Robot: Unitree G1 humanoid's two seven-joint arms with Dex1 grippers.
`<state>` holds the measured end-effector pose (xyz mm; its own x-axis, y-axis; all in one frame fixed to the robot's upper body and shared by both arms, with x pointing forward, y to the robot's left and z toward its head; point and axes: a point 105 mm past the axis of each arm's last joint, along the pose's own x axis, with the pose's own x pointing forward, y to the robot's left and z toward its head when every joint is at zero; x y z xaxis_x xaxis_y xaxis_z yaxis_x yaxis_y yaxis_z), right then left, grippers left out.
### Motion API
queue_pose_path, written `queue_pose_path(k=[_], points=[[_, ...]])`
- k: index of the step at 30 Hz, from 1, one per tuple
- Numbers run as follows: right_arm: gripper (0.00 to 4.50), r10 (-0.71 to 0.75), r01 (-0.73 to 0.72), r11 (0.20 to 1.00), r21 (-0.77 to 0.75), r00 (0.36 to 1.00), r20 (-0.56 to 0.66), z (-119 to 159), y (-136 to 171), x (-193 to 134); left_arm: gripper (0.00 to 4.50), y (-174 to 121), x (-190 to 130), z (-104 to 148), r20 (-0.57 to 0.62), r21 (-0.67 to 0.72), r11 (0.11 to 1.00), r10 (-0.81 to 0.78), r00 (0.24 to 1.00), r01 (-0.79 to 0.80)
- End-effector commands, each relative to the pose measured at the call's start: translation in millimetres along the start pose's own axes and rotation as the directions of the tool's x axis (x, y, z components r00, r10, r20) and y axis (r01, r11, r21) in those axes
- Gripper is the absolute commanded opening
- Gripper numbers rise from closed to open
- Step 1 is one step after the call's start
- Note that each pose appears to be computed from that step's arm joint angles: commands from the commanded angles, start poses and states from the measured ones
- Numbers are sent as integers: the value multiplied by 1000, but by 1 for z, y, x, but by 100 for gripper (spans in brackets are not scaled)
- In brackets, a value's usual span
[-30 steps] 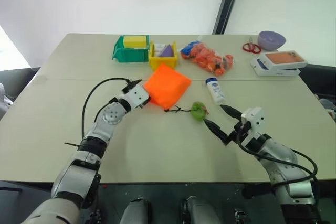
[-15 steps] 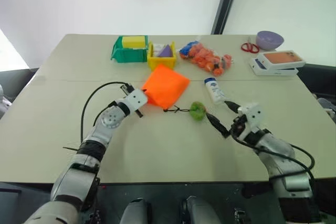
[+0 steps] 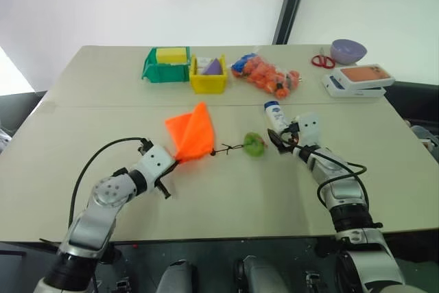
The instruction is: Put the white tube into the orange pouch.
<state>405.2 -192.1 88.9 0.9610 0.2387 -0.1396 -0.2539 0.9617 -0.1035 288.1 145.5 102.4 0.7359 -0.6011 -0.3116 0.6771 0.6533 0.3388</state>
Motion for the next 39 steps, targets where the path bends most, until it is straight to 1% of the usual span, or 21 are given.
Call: queue_pose_path(k=[1, 4, 8, 10, 11, 15, 16, 19, 22, 24, 26, 27, 29, 30, 32, 34, 36, 37, 39], points=[[450, -31, 31, 1000, 1, 998, 58, 15, -7, 8, 7, -16, -15, 20, 32, -67, 992, -105, 994, 107], [450, -45, 44, 999, 31, 997, 61, 15, -8, 14, 7, -27, -22, 24, 22, -95, 981, -169, 985, 171], [450, -59, 56, 997, 53, 997, 58, 13, -9, 21, 7, -25, -18, 26, 24, -126, 979, -157, 987, 159], [396, -52, 47, 997, 68, 996, 69, 13, -8, 23, 0, -20, -14, 26, 28, -139, 981, -133, 991, 136], [378, -51, 46, 996, 71, 996, 73, 14, -8, 23, 0, -19, -13, 25, 28, -142, 981, -128, 991, 131], [175, -56, 50, 996, 74, 994, 94, 17, -8, 23, 0, -20, -7, 22, 37, -157, 980, -118, 992, 122], [159, -56, 49, 996, 72, 994, 97, 16, -8, 22, 0, -19, -6, 22, 44, -168, 979, -111, 993, 116], [159, -55, 48, 996, 69, 993, 104, 16, -7, 20, 0, -17, -2, 19, 58, -199, 975, -93, 994, 103], [159, -46, 42, 999, 34, 990, 133, 20, -7, 15, 0, -18, -1, 18, 81, -233, 966, -97, 992, 113], [159, 12, -10, 1000, -8, 982, 189, 31, -3, 4, 0, -17, 1, 19, 104, -284, 952, -87, 991, 114], [159, 123, -119, 992, -30, 962, 243, 42, 5, -18, 0, -17, 2, 22, 137, -329, 934, -99, 986, 140], [159, 190, -185, 982, -44, 948, 255, 45, 10, -34, 0, -16, 2, 23, 149, -345, 926, -108, 983, 154], [159, 276, -270, 961, -59, 927, 252, 47, 19, -56, 0, -14, 1, 24, 163, -369, 913, -117, 980, 171], [159, 345, -343, 938, -52, 909, 232, 46, 26, -72, 0, -13, 0, 25, 177, -395, 899, -127, 976, 189], [159, 503, -503, 863, -43, 850, 156, 36, 48, -106, 0, -12, -3, 27, 210, -445, 863, -162, 964, 242], [159, 597, -599, 801, -15, 796, 100, 30, 68, -127, 0, -10, -6, 28, 230, -475, 835, -187, 955, 278], [159, 675, -677, 735, 24, 735, 68, 24, 92, -143, 0, -6, -8, 28, 235, -495, 814, -212, 949, 304], [159, 697, -699, 714, 38, 715, 59, 22, 102, -147, 0, -5, -9, 29, 235, -497, 807, -229, 945, 319], [159, 712, -714, 698, 55, 700, 53, 19, 116, -148, 0, -4, -9, 28, 229, -496, 800, -256, 939, 339]])
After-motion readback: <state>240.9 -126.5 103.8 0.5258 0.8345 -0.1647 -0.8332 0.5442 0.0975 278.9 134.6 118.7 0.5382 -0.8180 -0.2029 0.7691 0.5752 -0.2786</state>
